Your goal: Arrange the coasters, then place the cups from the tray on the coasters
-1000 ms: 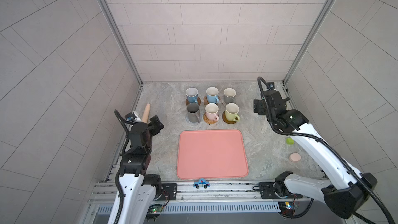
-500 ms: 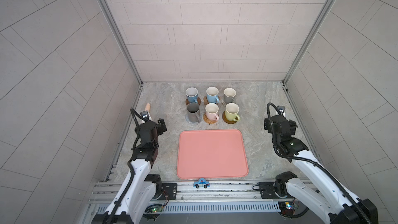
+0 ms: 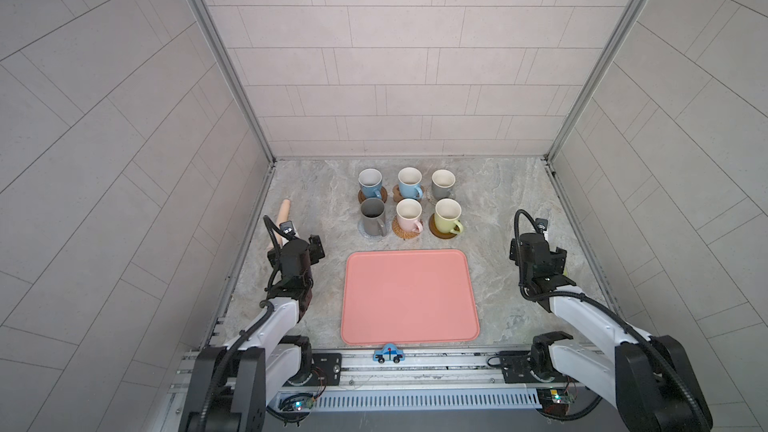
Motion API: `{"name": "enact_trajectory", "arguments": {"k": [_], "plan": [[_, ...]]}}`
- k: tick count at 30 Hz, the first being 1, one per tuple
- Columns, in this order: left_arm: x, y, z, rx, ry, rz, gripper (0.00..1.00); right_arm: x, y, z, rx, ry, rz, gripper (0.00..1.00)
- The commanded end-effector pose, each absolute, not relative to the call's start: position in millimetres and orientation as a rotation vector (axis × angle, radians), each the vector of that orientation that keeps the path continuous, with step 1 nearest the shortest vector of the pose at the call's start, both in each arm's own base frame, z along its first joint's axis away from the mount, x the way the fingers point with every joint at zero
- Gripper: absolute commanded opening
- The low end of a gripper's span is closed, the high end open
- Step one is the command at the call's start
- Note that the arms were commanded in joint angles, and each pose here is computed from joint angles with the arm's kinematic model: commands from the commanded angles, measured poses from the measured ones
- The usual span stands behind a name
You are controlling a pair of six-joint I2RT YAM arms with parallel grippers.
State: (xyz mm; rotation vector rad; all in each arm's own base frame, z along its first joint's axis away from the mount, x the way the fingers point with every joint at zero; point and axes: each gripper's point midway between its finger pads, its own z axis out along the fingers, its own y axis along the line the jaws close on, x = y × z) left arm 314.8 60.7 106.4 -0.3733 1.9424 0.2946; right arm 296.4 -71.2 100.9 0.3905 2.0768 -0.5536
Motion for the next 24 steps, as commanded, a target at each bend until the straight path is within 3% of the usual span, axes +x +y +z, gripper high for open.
{"name": "enact_trajectory", "arguments": {"k": [1,24], "plan": [[326,61,119,-0.358,1.858,0.287,1.00,315,-74,118,0.440,1.982,-0.513,1.00],[382,46,92,-0.267,1.845,0.225,1.00,373,-69,107,0.372,1.950,-0.445,1.00]]}}
